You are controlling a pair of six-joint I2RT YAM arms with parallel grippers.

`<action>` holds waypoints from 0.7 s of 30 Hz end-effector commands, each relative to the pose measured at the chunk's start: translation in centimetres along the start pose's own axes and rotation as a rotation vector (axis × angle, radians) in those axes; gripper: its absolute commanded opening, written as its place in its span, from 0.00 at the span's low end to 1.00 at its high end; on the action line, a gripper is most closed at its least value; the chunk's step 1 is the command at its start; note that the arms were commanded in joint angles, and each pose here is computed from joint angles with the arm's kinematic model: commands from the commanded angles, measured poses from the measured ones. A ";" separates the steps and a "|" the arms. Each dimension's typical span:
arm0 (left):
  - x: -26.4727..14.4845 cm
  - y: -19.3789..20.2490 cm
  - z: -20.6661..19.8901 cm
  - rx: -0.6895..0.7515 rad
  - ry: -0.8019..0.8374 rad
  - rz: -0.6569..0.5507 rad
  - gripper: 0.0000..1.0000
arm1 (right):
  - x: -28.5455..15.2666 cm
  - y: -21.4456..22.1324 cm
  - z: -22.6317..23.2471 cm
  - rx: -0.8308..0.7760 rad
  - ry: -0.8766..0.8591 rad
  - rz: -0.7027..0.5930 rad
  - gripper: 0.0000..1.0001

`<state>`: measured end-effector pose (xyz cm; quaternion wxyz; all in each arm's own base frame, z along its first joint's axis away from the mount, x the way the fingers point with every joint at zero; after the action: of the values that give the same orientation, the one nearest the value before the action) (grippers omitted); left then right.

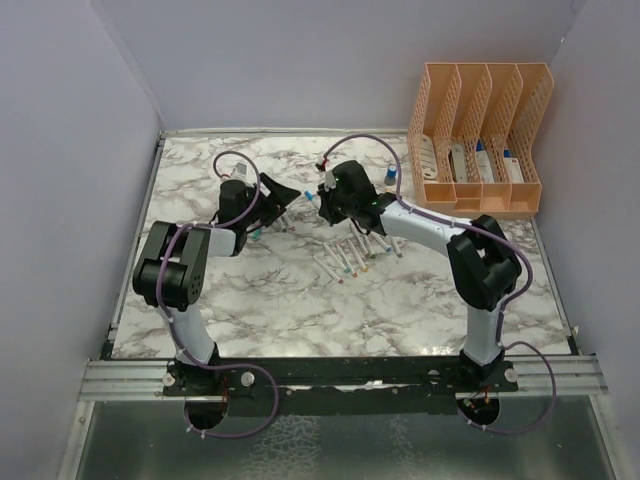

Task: Open the pen caps

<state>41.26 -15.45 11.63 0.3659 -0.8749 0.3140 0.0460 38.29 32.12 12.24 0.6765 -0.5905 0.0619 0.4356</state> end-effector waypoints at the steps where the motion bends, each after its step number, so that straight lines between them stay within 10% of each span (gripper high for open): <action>1: 1.3 0.1 -2.2 -0.018 0.104 -0.012 0.81 | -1.4 -1.4 1.9 0.012 -0.088 -0.048 0.01; 21: 2.1 1.0 -3.9 -0.032 0.160 -0.010 0.58 | -1.8 -1.2 4.3 -0.014 -0.164 -0.044 0.01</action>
<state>41.68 -19.02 12.35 0.3300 -0.8827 0.3346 0.0071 36.37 34.25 13.42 0.6732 -0.5688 0.0242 0.4718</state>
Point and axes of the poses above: each gripper's point midway between its finger pads, its own x axis out along the fingers, its own z axis along the line the jaws close on, y = z × x, the point moved 4 cm from there along -x, back along the fingers, and after that the axes turned 15 degrees about x, right-handed, at the moved point
